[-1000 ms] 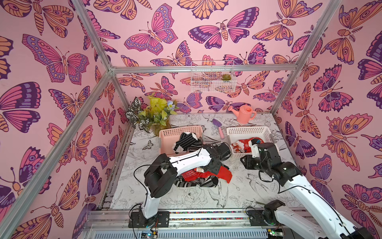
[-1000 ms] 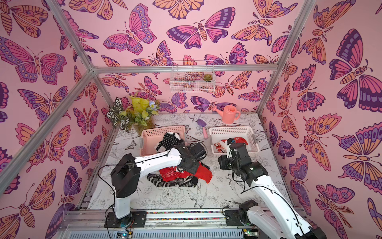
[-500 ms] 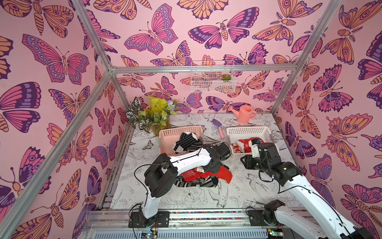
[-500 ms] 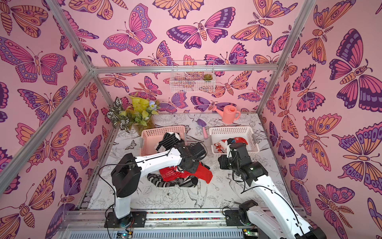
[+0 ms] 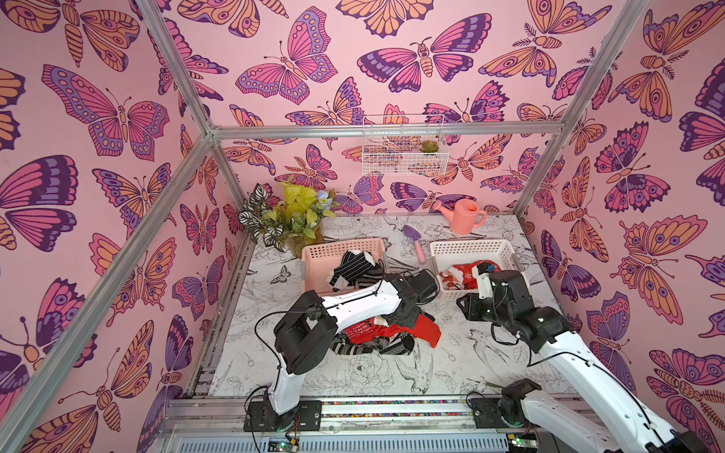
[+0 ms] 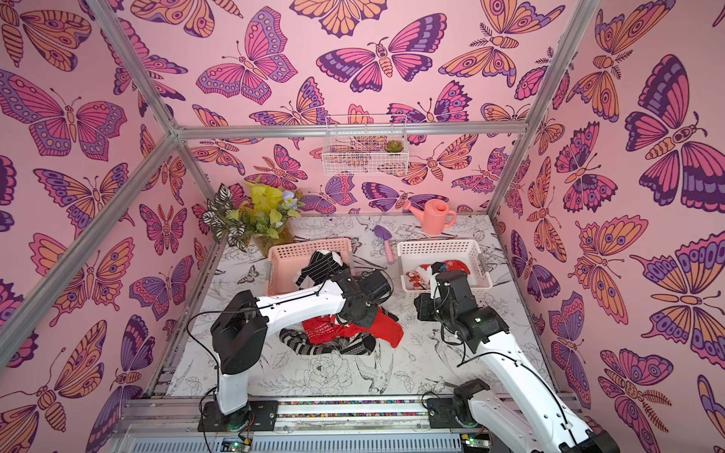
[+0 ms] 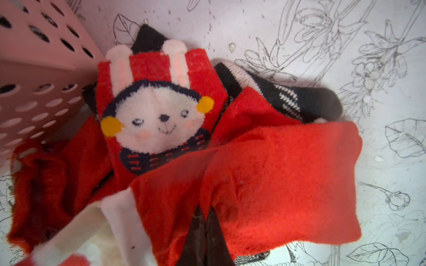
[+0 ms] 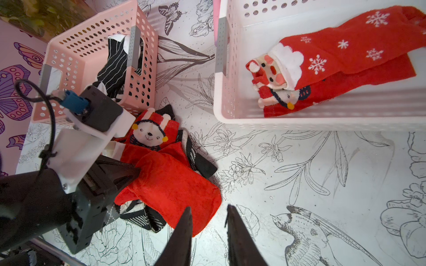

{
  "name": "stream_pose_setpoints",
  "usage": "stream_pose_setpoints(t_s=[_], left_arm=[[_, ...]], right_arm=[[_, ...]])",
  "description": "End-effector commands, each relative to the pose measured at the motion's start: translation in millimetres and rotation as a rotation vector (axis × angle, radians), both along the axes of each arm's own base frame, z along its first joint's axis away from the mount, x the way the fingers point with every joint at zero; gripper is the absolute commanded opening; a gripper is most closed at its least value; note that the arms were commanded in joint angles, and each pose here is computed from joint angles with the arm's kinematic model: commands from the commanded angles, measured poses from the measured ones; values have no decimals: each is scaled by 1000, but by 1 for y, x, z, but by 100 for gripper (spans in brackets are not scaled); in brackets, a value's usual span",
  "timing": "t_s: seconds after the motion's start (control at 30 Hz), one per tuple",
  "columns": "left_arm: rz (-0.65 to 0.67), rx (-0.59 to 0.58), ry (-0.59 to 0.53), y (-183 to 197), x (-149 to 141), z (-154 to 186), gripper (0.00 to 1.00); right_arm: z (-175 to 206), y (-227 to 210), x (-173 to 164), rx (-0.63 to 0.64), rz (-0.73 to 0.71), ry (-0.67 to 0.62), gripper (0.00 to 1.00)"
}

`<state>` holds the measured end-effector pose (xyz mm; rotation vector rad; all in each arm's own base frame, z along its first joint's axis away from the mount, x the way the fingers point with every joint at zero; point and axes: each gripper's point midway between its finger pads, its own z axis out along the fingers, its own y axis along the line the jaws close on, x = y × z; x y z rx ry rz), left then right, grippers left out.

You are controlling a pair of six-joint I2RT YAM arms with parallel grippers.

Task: Sort the socks into the basket by color
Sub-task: Pick up the sock at the center of the board.

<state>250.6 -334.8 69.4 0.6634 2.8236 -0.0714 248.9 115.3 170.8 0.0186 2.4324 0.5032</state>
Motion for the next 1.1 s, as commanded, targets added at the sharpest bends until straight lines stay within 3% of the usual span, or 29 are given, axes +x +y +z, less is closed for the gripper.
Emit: stream_pose_setpoints(t_s=[0.0,0.53,1.07], left_arm=[[3,-28,-23,6,-1,20,0],[-32,-213,-128,-12,6,101,0],[-117,-380,-219,-78,58,159,0]], right_arm=[[4,-3,1,5,-23,-6,29],[10,-11,-4,-15,-42,-13,29],[14,-43,-23,-93,-160,-30,29]])
